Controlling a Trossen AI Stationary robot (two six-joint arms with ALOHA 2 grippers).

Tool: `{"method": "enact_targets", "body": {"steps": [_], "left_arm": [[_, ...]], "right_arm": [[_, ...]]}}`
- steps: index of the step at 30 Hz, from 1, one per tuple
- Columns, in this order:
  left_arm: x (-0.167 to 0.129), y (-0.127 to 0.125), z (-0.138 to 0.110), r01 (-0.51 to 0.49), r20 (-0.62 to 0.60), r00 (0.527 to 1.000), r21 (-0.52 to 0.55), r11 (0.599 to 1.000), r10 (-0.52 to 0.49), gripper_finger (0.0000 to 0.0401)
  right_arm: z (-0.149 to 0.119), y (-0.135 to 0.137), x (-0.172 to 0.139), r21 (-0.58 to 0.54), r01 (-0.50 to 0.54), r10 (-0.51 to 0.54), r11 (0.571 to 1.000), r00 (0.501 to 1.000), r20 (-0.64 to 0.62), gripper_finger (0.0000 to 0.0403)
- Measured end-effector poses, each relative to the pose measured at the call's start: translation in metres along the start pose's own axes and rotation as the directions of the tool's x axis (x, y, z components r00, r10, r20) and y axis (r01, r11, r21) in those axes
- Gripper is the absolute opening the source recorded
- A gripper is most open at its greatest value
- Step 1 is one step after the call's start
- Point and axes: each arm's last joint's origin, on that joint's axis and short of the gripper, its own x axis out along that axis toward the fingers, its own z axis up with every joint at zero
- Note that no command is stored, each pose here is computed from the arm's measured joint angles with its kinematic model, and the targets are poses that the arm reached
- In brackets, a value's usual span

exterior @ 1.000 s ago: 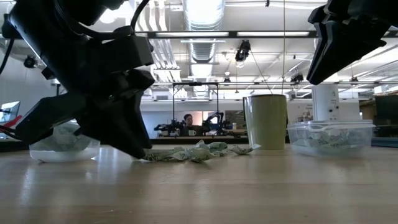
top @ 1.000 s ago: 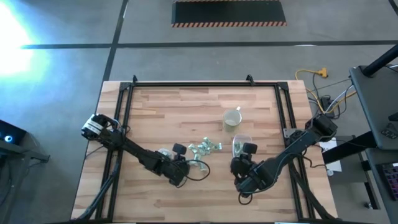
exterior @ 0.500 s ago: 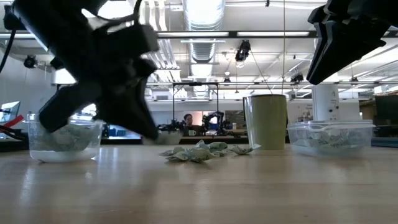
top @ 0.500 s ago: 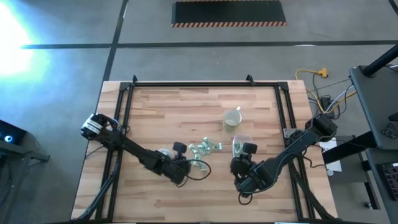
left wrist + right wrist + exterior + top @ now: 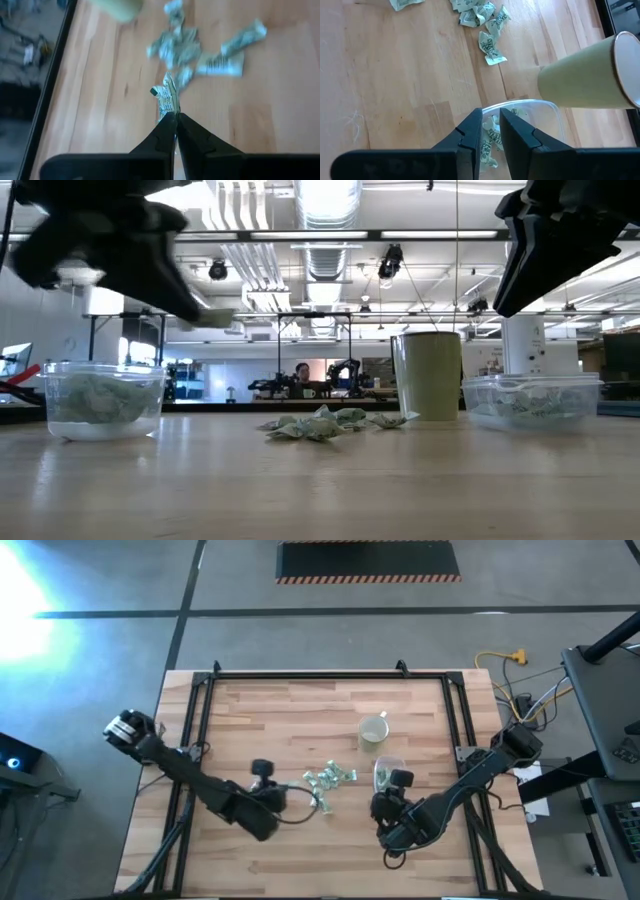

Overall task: Pick and place Stevia / Truvia into bins
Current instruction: Put the stevia packet into the left transparent container

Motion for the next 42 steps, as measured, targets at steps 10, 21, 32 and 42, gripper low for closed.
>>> {"method": "enact_targets", "body": {"steps": [10,21,32,42], "left_arm": [[-0.035,-0.001,-0.029,0.048,-0.141,0.988,-0.125,0.991,-0.065,0.0000],[-0.023,-0.015,-0.046,0.141,-0.296,0.940,-0.118,0.983,-0.171,0.0000],[-0.020,-0.016,-0.050,0.131,-0.302,0.940,-0.109,0.985,-0.159,0.0000],[-0.020,-0.015,-0.047,0.086,-0.255,0.961,-0.092,0.992,-0.106,0.0066]], "right_arm": [[0.000,0.000,0.000,0.003,-0.002,0.002,1.000,1.000,0.002,0.0057],[0.000,0.001,0.001,0.010,-0.009,0.008,1.000,1.000,0.008,0.0057],[0.001,0.001,0.001,0.012,-0.007,0.007,1.000,1.000,0.013,0.0057],[0.001,0.001,0.001,0.013,-0.008,0.008,1.000,1.000,0.014,0.0056]]}}
